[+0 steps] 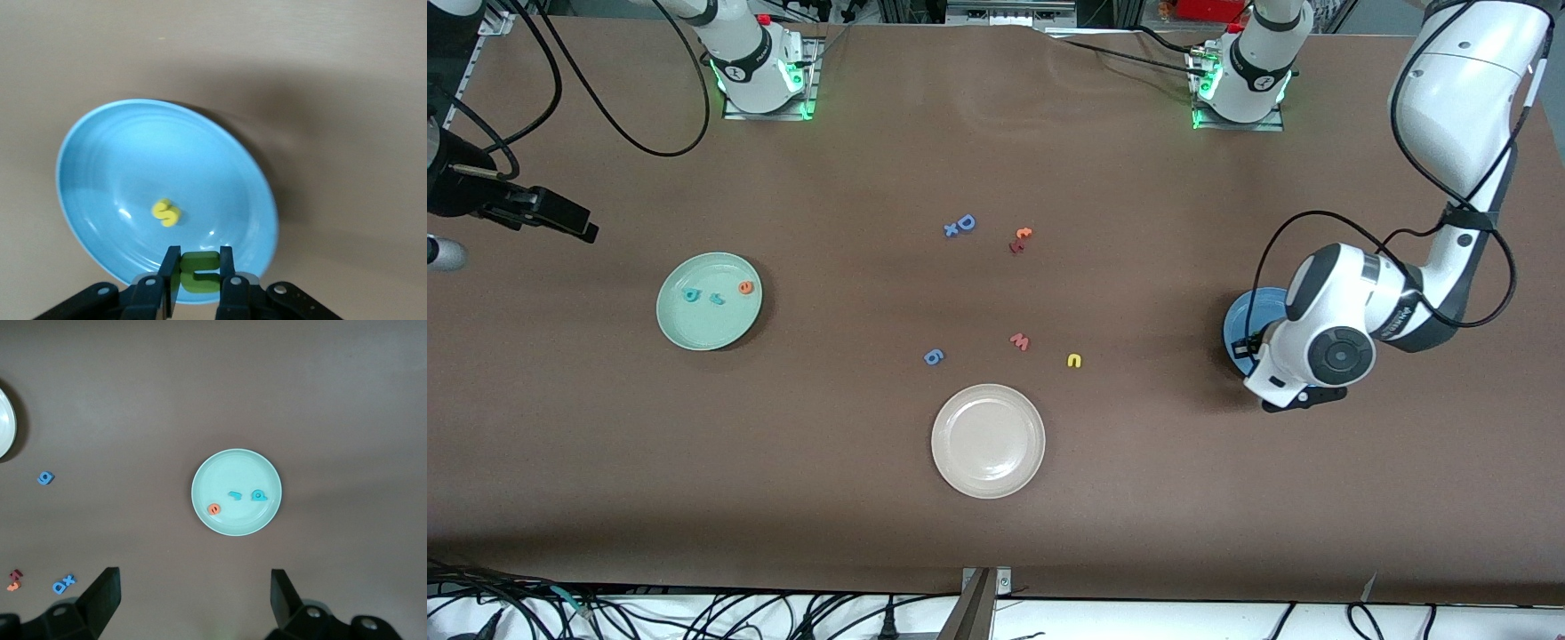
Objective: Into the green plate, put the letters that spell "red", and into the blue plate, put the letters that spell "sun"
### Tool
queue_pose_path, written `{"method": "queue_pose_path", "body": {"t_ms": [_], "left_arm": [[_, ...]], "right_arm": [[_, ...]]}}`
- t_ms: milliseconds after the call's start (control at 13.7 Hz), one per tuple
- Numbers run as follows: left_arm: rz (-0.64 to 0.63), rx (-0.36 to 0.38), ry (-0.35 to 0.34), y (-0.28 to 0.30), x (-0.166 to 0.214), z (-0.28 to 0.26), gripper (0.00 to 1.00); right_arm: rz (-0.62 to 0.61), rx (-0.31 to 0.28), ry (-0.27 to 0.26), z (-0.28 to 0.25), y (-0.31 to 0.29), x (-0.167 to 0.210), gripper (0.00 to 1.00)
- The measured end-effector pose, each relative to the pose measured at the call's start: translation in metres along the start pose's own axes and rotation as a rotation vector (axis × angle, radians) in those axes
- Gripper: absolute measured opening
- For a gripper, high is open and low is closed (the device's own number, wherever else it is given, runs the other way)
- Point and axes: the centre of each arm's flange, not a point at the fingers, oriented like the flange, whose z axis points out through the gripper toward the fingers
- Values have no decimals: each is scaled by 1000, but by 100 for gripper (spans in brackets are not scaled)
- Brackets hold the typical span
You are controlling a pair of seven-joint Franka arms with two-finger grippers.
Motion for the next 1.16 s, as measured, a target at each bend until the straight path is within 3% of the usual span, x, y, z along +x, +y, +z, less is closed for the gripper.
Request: {"method": "queue_pose_path", "body": {"t_ms": [73, 437, 582, 800, 1164], "left_arm": [[-2, -2, -10, -7, 2, 5, 32], [7, 2, -28, -3, -1, 6, 84], [25, -3, -17, 20, -12, -2, 100], [27, -77, 2, 90, -42, -16, 100], [43, -153, 120, 183, -88, -34, 100]], "right_arm": [[1, -3, 1, 0, 0, 0, 100], [19, 1, 47, -22, 5, 0, 100], [44, 6, 46, -25, 8, 0, 100], [56, 1, 47, -27, 2, 1, 100], [65, 22, 75, -47, 22, -13, 100]]}}
